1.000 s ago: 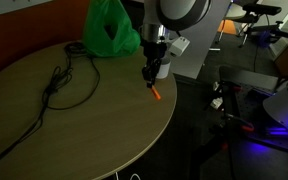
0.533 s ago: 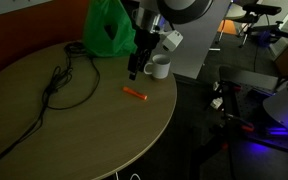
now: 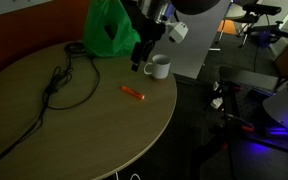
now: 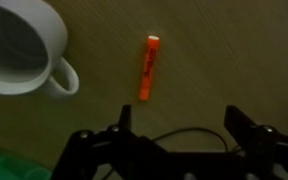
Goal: Remove the marker from the mug cup and put it on the table
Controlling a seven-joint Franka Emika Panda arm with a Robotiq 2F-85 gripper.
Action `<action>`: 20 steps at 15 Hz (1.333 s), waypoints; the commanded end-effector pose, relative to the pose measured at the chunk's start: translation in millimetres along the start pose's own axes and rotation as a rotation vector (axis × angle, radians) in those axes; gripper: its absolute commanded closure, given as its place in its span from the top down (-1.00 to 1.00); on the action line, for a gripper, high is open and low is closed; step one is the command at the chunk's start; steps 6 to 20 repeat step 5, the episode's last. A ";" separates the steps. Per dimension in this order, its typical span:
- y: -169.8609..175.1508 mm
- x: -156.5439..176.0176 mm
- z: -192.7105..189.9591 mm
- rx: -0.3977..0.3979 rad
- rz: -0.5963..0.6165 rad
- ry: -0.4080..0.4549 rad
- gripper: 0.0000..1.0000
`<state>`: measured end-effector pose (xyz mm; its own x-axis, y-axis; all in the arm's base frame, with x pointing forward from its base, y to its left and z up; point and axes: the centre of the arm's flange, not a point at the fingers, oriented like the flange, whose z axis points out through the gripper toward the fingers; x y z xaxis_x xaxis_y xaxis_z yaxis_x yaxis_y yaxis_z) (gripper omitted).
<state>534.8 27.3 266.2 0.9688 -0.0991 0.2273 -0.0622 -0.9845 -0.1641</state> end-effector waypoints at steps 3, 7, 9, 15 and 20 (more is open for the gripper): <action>13.7 -9.0 -37.8 -0.116 -0.060 -0.016 1.00; 14.6 -11.9 -49.0 -0.135 -0.099 -0.036 1.00; 14.6 -11.9 -49.0 -0.135 -0.099 -0.036 1.00; 14.6 -11.9 -49.0 -0.135 -0.099 -0.036 1.00; 14.6 -11.9 -49.0 -0.135 -0.099 -0.036 1.00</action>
